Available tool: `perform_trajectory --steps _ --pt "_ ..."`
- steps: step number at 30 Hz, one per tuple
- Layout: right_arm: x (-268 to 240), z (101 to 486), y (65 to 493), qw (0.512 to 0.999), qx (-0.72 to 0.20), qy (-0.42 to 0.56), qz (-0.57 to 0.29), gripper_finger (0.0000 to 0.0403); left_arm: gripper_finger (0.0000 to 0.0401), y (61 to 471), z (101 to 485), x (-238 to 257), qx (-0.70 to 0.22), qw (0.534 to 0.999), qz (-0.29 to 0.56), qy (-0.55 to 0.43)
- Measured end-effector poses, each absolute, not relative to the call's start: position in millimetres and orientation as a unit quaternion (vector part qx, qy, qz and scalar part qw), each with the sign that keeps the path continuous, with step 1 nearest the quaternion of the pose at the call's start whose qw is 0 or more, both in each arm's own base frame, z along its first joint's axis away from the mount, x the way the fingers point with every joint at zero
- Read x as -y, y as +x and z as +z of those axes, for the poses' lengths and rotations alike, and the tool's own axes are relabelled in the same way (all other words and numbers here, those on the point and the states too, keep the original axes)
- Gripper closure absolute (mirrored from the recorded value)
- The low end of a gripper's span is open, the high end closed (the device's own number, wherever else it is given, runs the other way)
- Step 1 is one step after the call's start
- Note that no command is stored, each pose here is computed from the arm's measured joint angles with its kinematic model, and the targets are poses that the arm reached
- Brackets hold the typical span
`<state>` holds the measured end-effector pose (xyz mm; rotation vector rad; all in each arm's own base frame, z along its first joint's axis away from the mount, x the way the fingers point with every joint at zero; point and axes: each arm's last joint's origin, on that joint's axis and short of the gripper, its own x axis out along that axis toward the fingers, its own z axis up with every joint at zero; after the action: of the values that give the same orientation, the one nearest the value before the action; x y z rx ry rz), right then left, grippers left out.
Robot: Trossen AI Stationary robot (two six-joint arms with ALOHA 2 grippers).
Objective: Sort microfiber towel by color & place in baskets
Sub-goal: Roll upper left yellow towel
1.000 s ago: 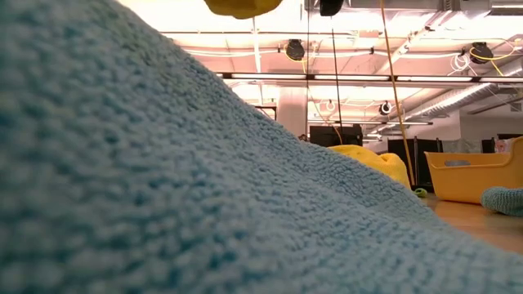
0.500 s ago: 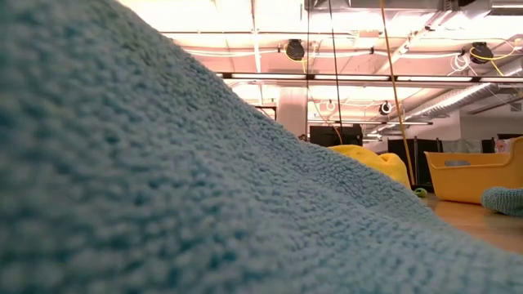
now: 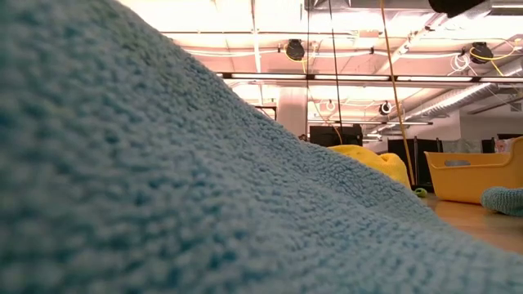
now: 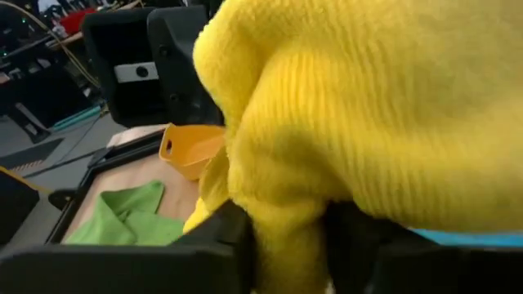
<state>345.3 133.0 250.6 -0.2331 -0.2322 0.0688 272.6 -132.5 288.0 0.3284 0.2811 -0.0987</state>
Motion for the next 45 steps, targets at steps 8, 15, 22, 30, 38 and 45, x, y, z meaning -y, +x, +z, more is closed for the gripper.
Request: perform_trajectory --steps 8,15,22,30,38,45 --pt "-133.6 254.3 352.4 0.989 0.087 -0.11 0.04 0.032 0.0158 271.0 286.0 134.2 -0.15 0.976 -0.05 0.148" --pt "-134.8 253.6 351.9 0.989 0.082 -0.116 0.032 0.0384 0.012 262.8 281.0 143.8 -0.174 0.969 -0.065 0.161" --pt "-137.0 254.7 348.7 0.991 0.064 -0.116 0.015 0.0387 0.0117 247.2 283.3 147.9 -0.191 0.965 -0.014 0.179" --pt "-146.1 260.2 331.5 0.986 -0.005 -0.134 -0.099 0.0393 0.0117 219.4 291.8 147.2 -0.206 0.968 0.046 0.139" --pt "-150.5 266.8 323.2 0.969 -0.002 -0.137 -0.205 0.039 0.0117 231.6 309.3 144.6 -0.109 0.98 0.141 0.087" --pt "-150.1 268.2 323.0 0.969 0.004 -0.13 -0.21 0.039 0.0117 263.5 292.0 152.8 -0.096 0.974 0.131 0.157"
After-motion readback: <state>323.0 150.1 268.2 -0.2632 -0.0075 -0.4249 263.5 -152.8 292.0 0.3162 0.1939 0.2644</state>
